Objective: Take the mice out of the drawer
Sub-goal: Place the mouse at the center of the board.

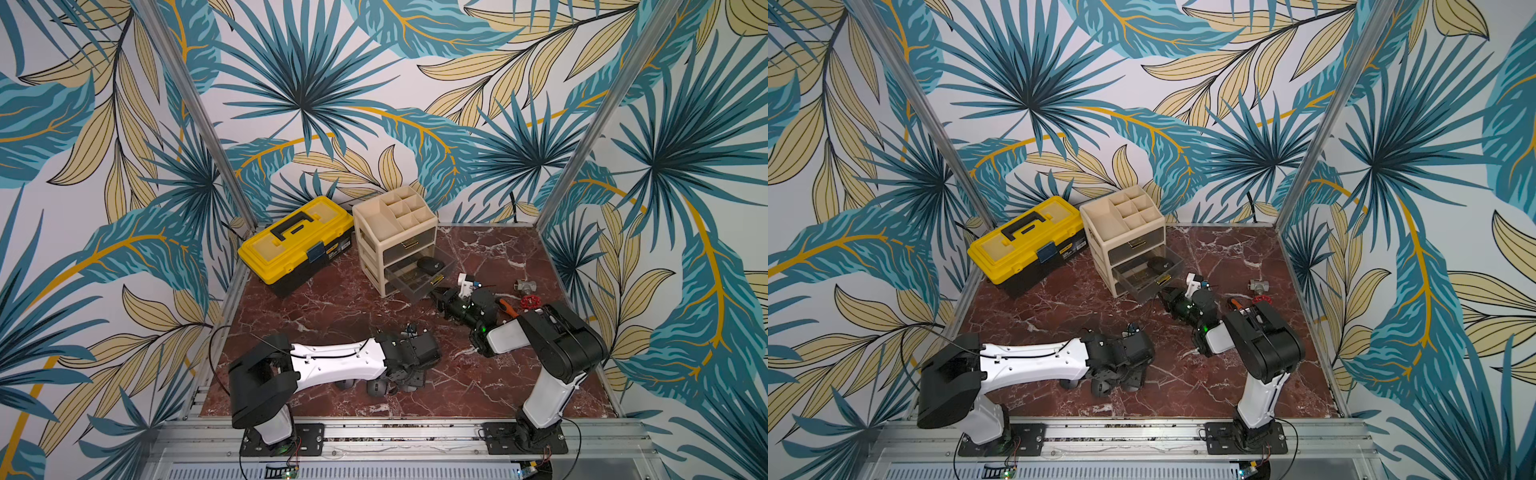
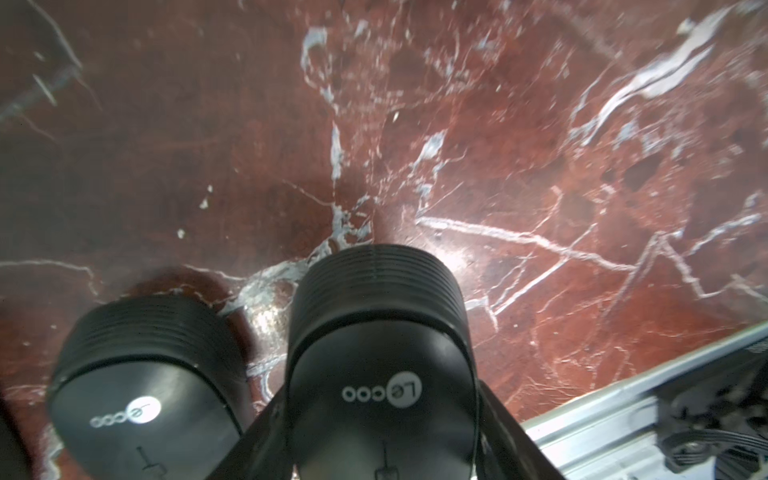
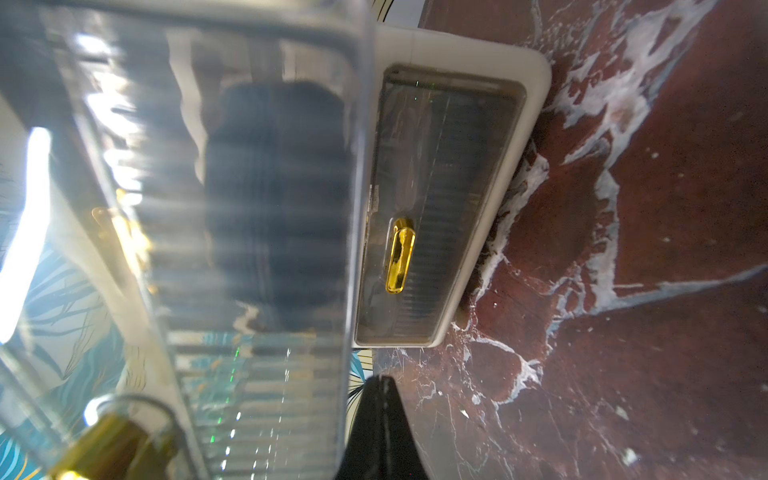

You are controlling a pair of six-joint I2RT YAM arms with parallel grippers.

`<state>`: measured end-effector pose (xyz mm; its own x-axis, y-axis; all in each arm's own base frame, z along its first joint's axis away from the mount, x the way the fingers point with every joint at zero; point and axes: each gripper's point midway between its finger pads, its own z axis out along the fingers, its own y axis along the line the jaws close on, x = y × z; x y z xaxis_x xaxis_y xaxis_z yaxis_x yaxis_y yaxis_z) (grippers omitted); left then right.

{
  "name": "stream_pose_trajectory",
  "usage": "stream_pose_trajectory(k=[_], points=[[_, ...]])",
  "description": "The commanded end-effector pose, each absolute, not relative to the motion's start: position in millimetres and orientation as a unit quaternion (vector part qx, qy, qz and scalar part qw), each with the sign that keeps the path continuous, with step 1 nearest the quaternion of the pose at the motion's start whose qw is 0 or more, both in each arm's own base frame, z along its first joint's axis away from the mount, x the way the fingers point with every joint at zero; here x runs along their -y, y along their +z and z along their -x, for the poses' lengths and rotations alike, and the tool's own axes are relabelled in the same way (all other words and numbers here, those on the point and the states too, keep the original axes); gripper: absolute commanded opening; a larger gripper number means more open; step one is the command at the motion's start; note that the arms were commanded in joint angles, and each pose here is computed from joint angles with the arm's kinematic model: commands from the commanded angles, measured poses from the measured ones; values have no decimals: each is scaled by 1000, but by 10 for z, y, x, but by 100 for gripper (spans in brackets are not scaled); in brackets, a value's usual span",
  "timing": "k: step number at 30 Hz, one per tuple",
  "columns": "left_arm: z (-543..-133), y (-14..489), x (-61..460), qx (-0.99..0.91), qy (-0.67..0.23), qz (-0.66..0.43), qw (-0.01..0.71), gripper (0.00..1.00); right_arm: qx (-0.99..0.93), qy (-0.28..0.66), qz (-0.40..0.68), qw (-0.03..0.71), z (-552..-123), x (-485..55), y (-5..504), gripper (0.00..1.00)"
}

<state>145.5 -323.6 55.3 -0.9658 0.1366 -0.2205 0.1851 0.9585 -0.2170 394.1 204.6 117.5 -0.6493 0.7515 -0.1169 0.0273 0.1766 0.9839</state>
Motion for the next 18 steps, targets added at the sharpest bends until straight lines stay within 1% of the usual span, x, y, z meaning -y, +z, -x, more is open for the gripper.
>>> stream_pose_trajectory(k=[1,5,18], points=[[-1425,425,3124,-988,-91,-76,100,41,-686,595,-251,335,-3950,-2084,1378,0],[-1421,355,2975,-991,-58,-73,101,41,-687,594,-252,334,-3939,-2081,1363,0],[-1445,271,2729,-991,-9,-68,111,41,-685,595,-256,333,-3927,-2064,1327,0]])
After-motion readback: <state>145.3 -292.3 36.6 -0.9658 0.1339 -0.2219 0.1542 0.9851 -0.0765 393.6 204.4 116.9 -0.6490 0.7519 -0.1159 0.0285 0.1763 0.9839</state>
